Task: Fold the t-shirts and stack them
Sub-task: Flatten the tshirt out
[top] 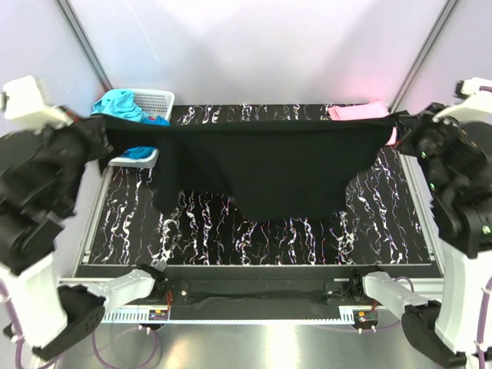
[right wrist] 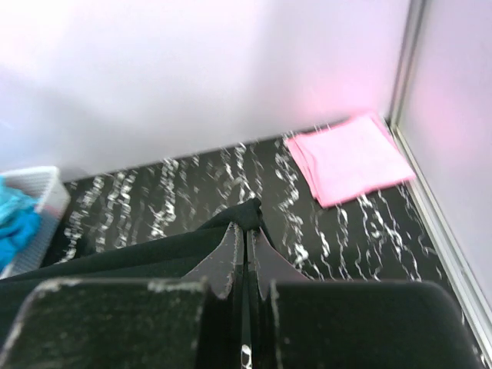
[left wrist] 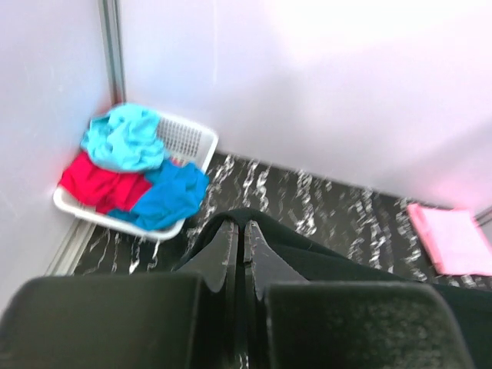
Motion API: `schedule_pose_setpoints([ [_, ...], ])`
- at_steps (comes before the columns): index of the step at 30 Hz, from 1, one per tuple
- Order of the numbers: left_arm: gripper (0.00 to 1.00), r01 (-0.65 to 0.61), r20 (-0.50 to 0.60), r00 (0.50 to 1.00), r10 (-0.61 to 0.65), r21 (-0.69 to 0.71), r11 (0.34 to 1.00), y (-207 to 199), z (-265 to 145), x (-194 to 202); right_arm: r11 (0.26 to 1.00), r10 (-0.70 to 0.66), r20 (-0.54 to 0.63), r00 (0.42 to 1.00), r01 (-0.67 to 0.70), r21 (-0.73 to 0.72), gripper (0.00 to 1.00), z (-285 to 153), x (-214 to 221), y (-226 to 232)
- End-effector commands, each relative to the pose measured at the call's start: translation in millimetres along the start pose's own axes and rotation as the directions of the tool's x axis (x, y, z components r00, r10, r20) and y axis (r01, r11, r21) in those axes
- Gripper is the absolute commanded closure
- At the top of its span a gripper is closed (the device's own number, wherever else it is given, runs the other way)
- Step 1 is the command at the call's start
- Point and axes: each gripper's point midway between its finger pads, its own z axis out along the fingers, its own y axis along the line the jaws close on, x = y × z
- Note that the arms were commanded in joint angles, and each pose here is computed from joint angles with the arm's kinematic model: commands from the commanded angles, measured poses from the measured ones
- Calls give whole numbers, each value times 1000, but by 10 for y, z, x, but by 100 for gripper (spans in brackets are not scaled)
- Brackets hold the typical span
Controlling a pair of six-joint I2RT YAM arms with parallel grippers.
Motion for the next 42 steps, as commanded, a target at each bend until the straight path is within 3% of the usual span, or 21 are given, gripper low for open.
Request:
schedule_pose_setpoints([
  [1, 100, 5, 156, 988, -8, 18, 1000, 147, -314, -416, 999, -35, 70, 997, 36, -16, 100, -163, -214, -5],
  [9, 100, 22, 218, 976, -32, 46, 999, 202, -519, -609, 998, -11, 52, 999, 14, -55, 100, -205, -151, 53],
  [19, 100, -60, -77, 995, 60, 6, 998, -304, 543, 220, 999, -25, -52, 998, 27, 45, 100, 314, 209, -47],
  [26, 100, -101, -194, 976, 97, -13, 995, -579, 1095, 528, 996, -41, -138, 990, 52, 76, 100, 891, 486, 0],
  [33, 100, -92, -123, 989, 83, -68, 993, -424, 930, 242, 997, -58, -73, 996, 61, 48, 100, 799, 245, 85],
  [42, 100, -13, -29, 1000, 11, -85, 996, 25, 147, -50, 997, -45, 3, 999, 45, -57, 100, 243, -37, 198],
])
